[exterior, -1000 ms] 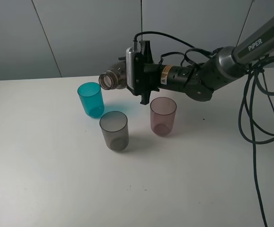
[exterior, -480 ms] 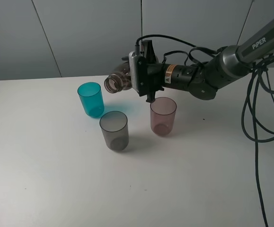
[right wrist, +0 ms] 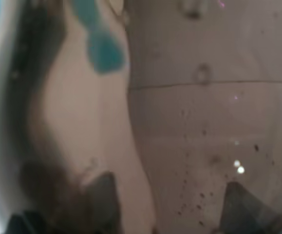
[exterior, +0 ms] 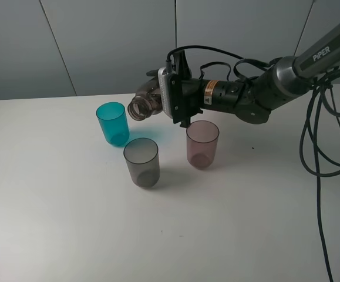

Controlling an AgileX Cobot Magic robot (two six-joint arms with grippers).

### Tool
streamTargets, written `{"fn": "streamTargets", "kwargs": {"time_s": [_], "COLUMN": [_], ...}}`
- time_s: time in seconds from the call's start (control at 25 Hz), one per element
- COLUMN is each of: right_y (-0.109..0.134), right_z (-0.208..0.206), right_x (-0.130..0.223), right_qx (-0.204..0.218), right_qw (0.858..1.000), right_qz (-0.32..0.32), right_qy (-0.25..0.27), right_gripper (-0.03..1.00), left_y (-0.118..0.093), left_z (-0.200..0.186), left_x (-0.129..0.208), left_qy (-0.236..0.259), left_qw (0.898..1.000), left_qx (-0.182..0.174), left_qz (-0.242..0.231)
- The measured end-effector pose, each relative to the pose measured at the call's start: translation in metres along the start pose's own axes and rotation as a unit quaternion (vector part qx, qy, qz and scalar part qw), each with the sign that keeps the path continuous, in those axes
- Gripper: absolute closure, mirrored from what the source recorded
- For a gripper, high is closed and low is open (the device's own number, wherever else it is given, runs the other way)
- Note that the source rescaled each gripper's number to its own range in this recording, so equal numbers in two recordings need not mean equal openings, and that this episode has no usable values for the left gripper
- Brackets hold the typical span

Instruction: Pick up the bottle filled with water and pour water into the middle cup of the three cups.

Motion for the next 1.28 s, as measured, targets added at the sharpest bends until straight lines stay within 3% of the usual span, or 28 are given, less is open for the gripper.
{"fn": "streamTargets", "kwargs": {"time_s": [1.28], "right_y": [-0.0009], "right_z": [0.0], "right_x": [-0.0087], "right_qx": [0.006], "right_qw": [0.992], "right_qz": [-0.124], "right_qy": [-0.027], "right_gripper": [0.97], "left_y": [0.0], "left_z": [0.0], "left_x": [0.0], "left_qy": [0.0], "left_qw": [1.0], "left_qx": [0.0], "left_qz": [0.0]}}
Point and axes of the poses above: a point on each arm's last joint axis where the gripper is mounted, z pointing out along that axis toward the gripper, y along the wrist's bending axis when the last joint is at zero, x = y × z, the point moved 6 cm from there along z, pointing out along that axis toward the gripper, and after that the axes turned 13 degrees about -z, right-handed, at the moved point
